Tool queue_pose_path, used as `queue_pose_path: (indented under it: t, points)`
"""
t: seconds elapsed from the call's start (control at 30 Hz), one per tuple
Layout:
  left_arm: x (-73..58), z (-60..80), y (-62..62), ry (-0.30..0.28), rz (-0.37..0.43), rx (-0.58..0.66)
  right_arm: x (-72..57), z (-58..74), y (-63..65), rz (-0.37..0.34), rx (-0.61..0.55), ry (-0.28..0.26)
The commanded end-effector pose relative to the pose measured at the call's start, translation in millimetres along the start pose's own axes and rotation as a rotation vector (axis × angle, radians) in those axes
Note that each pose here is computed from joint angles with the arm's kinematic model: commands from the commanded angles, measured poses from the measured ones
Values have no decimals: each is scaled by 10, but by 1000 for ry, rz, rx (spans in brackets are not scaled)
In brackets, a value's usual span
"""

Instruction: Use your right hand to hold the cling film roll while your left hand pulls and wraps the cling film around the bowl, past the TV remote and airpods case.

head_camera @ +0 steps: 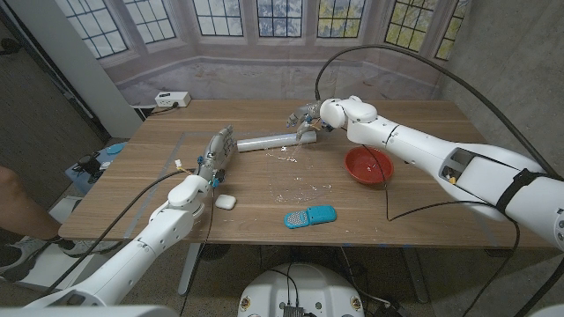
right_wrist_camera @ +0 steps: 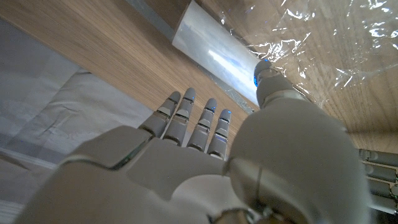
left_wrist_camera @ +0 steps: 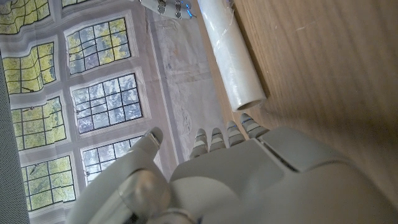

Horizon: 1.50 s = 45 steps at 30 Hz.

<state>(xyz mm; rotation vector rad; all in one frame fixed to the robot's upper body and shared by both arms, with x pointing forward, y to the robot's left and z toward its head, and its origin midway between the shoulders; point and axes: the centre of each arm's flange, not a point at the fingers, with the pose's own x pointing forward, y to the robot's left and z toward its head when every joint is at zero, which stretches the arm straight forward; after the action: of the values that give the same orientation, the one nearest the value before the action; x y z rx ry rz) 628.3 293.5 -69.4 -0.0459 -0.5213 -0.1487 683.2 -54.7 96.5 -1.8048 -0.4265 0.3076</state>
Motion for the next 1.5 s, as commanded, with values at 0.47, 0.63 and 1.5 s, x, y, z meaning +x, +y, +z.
queue_pose_path:
  t: [0.47, 0.63, 1.5]
  points:
    - [-82, -27, 4, 14, 2, -1, 143, 59, 176, -17, -6, 34]
    - [-73, -12, 9, 15, -2, 3, 161, 53, 197, -37, -8, 43]
    - [13, -48, 54, 29, -7, -4, 303, 61, 278, -17, -39, 66]
